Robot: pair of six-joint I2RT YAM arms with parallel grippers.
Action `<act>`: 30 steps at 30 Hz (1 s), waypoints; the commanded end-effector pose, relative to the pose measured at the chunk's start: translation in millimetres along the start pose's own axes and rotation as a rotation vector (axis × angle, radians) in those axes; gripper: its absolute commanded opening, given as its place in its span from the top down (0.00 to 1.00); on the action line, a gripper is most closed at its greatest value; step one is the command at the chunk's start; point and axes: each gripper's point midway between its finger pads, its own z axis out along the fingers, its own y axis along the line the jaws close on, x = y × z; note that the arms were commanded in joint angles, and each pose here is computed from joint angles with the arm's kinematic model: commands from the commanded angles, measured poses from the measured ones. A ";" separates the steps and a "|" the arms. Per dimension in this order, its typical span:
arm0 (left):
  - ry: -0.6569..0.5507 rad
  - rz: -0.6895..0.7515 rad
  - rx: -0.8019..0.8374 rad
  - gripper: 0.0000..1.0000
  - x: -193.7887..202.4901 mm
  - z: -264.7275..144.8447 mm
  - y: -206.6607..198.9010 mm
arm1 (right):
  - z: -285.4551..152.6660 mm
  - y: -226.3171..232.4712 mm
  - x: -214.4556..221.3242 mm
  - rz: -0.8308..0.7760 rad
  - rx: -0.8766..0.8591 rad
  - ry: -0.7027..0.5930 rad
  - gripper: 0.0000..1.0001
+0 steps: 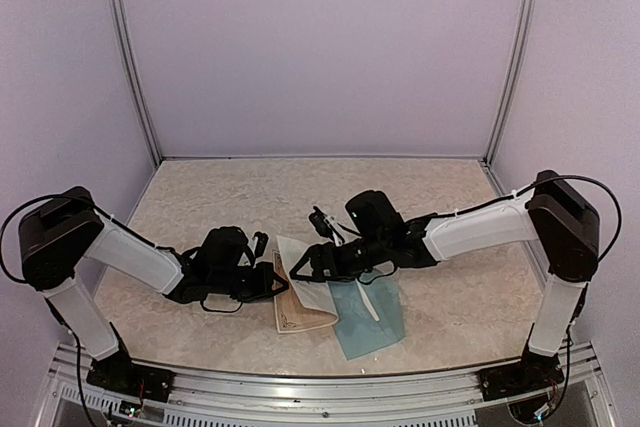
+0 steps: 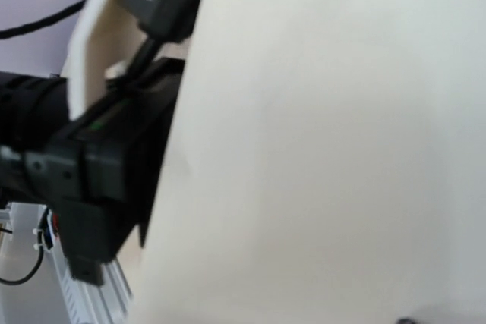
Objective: Place the letter into the envelope and seal it
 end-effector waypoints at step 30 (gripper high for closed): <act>-0.042 -0.075 0.062 0.54 -4.0 -23.8 -0.8 | 31.4 -40.4 21.2 0.049 0.082 0.044 0.21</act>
